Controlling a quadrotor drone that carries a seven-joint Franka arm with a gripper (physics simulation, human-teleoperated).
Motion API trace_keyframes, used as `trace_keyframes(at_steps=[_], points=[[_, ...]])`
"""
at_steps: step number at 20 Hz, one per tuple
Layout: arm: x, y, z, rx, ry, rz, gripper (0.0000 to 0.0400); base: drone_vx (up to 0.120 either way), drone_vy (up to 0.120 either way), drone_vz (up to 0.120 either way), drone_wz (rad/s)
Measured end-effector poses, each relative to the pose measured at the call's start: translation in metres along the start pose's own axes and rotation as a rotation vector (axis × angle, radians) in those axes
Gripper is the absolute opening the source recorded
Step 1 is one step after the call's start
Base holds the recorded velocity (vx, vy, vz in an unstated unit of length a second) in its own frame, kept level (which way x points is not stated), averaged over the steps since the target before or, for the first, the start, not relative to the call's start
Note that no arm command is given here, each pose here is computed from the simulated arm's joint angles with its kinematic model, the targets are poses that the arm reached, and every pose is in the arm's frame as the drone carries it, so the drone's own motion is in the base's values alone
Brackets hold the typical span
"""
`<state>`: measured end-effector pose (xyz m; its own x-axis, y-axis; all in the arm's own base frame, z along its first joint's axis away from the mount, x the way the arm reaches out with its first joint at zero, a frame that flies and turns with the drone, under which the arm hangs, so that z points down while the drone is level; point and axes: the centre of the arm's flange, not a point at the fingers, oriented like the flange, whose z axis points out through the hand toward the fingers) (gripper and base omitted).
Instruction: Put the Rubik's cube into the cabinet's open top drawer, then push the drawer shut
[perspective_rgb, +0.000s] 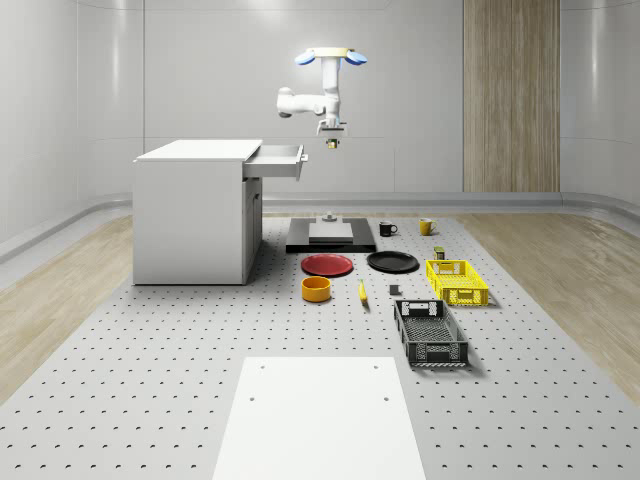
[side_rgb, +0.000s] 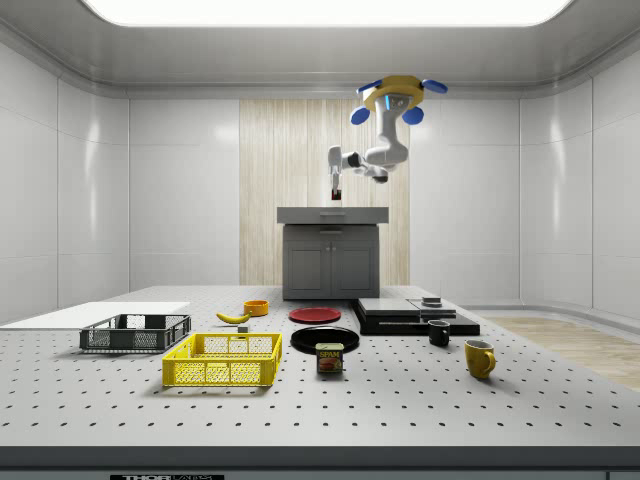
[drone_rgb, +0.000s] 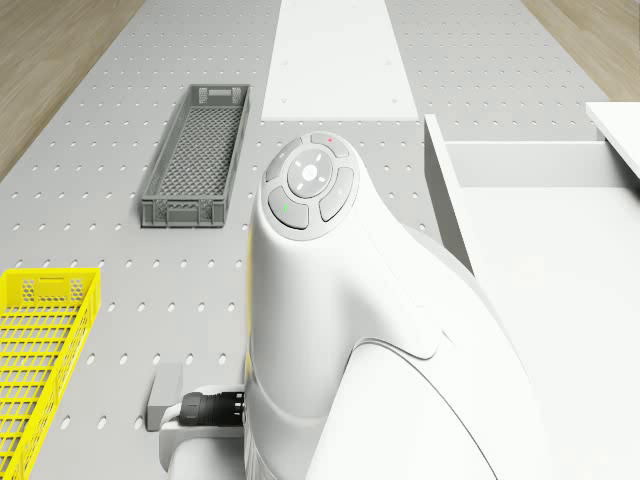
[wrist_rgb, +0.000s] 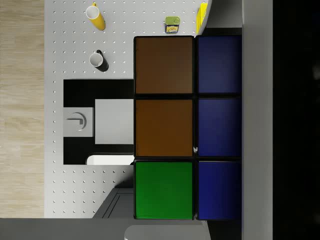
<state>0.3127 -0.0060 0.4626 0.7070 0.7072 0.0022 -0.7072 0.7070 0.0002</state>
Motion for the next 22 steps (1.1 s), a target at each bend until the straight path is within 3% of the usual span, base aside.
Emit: trace_keyframes(at_steps=[5,22], points=[[0.0000,0.0000,0.0000,0.000,0.000,0.000,0.0325,0.000,-0.120,0.120,0.000],[0.0000,0.0000,0.0000,0.000,0.000,0.000,0.0325,0.000,-0.120,0.012,0.000]])
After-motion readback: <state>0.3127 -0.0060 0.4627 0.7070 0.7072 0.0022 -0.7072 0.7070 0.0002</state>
